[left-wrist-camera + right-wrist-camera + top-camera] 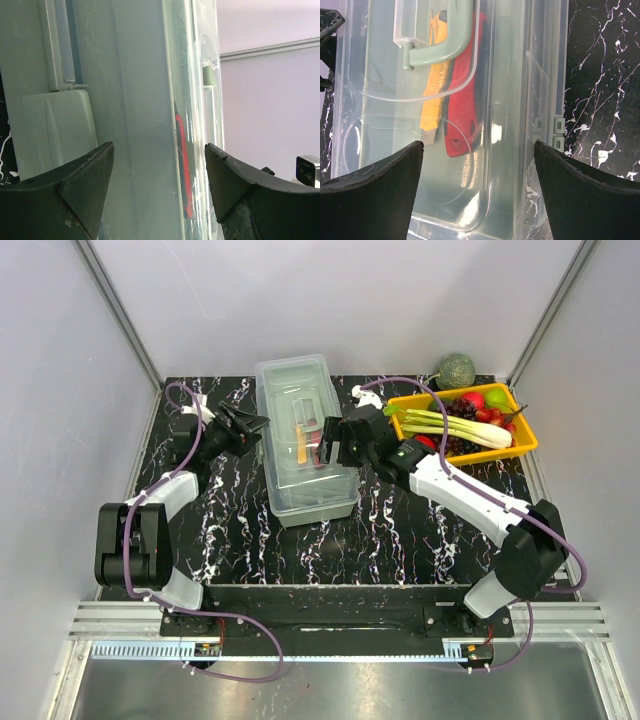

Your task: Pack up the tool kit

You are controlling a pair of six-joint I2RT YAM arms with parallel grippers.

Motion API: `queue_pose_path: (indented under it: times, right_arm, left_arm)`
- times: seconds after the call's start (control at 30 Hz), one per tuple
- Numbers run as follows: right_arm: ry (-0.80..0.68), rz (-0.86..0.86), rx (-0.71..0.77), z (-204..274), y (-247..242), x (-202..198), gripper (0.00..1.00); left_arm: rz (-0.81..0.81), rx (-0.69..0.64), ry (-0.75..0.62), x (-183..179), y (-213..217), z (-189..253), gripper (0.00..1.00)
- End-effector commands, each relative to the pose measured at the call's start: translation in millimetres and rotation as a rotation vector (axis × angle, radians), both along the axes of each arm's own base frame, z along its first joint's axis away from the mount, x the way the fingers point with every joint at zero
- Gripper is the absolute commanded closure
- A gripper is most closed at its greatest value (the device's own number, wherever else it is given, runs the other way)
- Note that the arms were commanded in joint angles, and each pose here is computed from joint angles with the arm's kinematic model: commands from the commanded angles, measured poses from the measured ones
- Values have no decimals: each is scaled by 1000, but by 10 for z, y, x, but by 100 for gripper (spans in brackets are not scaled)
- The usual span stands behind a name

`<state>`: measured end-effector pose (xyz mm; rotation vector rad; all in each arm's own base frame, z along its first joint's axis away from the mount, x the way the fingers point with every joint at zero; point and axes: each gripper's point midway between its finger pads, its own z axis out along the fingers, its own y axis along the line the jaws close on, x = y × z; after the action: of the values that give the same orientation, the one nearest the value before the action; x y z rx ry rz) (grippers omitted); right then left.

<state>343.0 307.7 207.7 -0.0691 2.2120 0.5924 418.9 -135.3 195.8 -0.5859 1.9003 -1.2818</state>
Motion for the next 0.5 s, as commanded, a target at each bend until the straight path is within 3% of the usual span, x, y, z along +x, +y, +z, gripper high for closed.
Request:
queue_pose_path:
  times: [0.0, 0.2, 0.47]
  right_arm:
    - [169, 36, -174, -686, -126, -215, 8]
    - [169, 25, -177, -683, -131, -200, 8]
    - [168, 11, -173, -651, -140, -191, 9]
  left_arm:
    - [-59, 17, 43, -65, -115, -137, 25]
    - [-56, 61, 14, -47, -84, -6, 25]
    - [20, 186, -33, 37, 170, 441, 11]
